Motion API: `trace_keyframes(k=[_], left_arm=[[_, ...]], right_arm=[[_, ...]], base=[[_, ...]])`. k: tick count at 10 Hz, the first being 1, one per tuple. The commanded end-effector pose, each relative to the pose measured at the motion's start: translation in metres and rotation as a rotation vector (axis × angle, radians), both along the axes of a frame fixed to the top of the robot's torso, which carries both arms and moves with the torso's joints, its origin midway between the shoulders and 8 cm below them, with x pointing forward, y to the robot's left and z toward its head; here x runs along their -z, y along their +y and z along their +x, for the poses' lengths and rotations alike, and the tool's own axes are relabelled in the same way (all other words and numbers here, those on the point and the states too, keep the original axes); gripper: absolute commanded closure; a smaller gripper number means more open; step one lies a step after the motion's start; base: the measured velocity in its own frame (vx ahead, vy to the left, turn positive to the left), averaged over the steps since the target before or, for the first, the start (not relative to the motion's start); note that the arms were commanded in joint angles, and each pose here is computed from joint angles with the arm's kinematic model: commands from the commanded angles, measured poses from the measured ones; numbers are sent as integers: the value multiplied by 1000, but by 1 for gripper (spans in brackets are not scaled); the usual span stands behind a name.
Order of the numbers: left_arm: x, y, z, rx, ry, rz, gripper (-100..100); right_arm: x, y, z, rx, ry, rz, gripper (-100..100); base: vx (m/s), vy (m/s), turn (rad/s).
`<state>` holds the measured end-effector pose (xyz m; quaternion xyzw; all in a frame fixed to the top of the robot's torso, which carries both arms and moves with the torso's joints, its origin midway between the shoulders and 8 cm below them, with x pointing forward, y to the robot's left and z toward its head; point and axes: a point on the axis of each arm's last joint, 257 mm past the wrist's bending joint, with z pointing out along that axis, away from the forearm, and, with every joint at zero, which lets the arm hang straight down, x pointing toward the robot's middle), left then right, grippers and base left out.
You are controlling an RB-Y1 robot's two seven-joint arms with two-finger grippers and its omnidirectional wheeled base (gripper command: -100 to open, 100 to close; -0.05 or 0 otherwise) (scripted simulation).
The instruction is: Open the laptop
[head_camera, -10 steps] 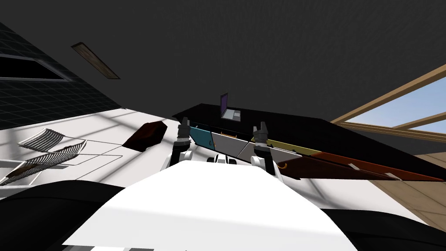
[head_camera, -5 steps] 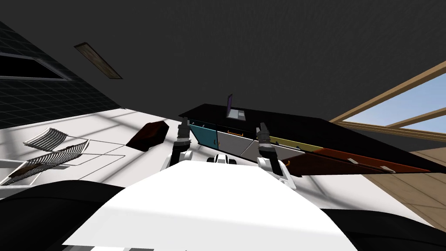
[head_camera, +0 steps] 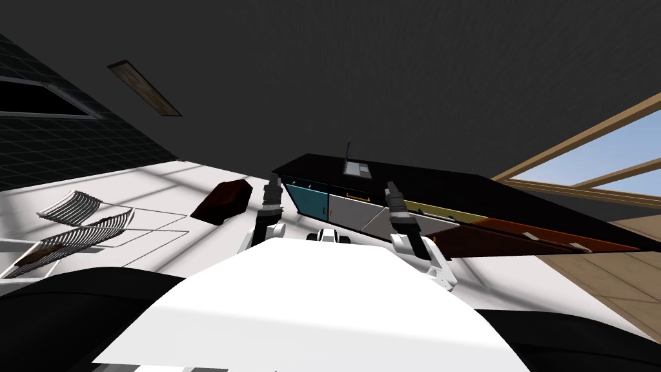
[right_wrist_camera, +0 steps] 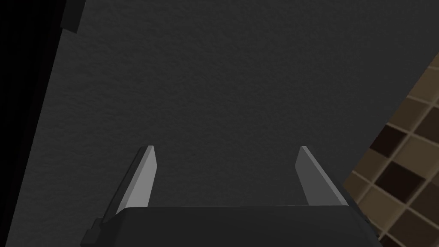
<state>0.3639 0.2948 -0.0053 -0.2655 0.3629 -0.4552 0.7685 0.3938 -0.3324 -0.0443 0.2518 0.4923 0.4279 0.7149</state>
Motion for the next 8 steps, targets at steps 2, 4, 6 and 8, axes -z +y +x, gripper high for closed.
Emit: trace_keyframes(k=[2, 4, 6, 8], left_arm=[[0, 0, 0, 0, 0, 0, 0], [0, 0, 0, 0, 0, 0, 0], [0, 0, 0, 0, 0, 0, 0], [0, 0, 0, 0, 0, 0, 0]], right_arm=[[-3, -19, 5, 33, 29, -134, -100], [-7, -38, 8, 74, 55, -250, -100], [-10, -48, 11, 90, 70, -323, -100], [-12, -58, 13, 110, 86, -389, -100]], base=[[-4, 153, -14], [-16, 188, -7], [13, 141, 1], [17, 158, 6]])
